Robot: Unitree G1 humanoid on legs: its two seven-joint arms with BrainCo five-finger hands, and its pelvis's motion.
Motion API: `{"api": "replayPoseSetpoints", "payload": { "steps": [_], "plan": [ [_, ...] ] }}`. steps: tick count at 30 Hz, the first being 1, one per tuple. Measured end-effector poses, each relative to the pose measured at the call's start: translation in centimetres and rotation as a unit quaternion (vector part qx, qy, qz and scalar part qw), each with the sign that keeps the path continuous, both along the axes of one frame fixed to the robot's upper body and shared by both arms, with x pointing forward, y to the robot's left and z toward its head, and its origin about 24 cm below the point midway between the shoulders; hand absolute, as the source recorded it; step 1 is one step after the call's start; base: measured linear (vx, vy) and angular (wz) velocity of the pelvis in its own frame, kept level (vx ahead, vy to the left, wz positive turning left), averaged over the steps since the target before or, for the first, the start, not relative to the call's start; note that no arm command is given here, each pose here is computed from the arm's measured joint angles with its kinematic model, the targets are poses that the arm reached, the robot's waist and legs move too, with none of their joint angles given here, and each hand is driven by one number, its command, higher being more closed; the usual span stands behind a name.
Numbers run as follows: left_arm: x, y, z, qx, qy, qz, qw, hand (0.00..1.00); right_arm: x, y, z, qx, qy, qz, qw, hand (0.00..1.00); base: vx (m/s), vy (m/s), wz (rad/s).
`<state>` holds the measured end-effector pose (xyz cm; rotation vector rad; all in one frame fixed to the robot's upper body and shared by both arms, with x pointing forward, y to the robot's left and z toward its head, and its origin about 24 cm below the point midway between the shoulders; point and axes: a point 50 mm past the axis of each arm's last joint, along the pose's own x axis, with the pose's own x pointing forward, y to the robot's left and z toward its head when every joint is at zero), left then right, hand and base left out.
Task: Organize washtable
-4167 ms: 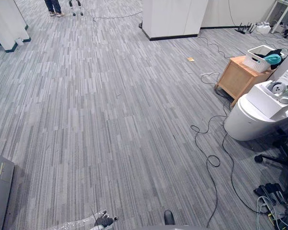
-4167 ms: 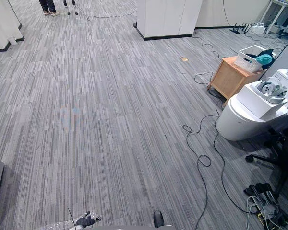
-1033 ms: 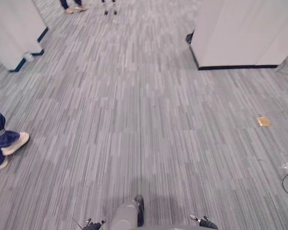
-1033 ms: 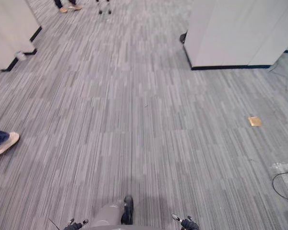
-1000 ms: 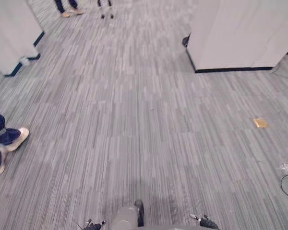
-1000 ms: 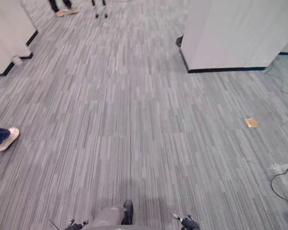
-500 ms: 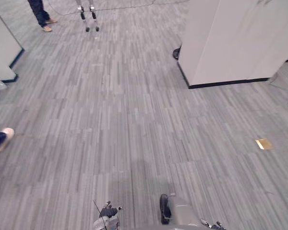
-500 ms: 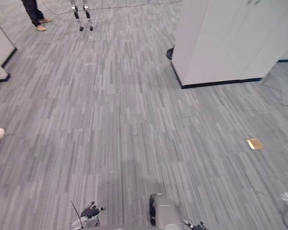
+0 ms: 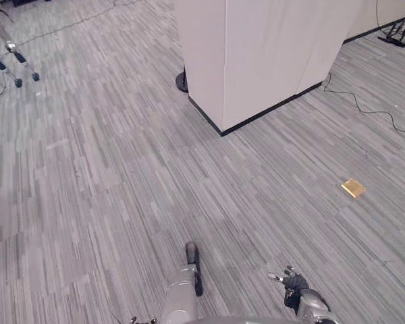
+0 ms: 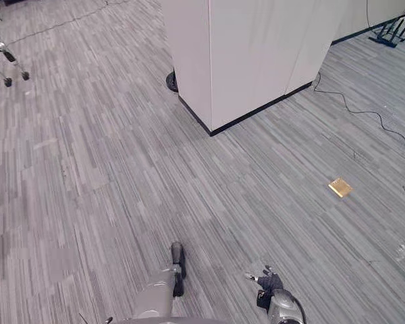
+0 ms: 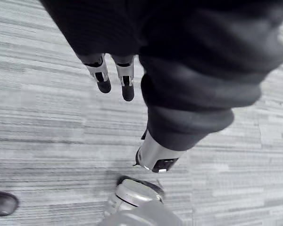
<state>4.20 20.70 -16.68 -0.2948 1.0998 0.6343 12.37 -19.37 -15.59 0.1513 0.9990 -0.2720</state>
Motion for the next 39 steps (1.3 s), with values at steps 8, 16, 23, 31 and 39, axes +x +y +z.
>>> {"api": "replayPoseSetpoints", "payload": {
  "steps": [8, 16, 23, 31, 39],
  "plan": [
    [5.0, -0.3, 1.1, 0.032, -0.060, -0.110, 0.992, 0.00, -0.7, 0.5, -0.3, -0.010, 0.016, 0.030, 0.999, 0.00, 0.58, 0.371, -0.41],
    [7.4, -2.0, 1.3, 0.021, -0.071, -0.221, 0.972, 0.00, -2.4, -1.1, -0.4, -0.014, 0.025, -0.019, 0.999, 0.00, 0.52, 0.086, 0.38],
    [5.0, -1.9, 0.6, 0.012, -0.043, -0.111, 0.993, 0.00, -2.3, -3.8, 0.0, -0.060, 0.039, -0.018, 0.997, 0.00, 0.72, -0.013, 0.15],
    [5.6, -1.7, 0.8, 0.020, -0.051, -0.116, 0.992, 0.00, 1.2, -2.8, 1.2, -0.053, -0.039, -0.042, 0.997, 0.00, 0.47, 0.191, -0.46],
    [6.4, -1.2, 1.1, 0.035, -0.054, -0.154, 0.986, 0.00, -3.5, -1.1, -0.8, -0.020, 0.040, -0.054, 0.998, 0.00, 0.17, 0.045, -0.08]
  ]
}}
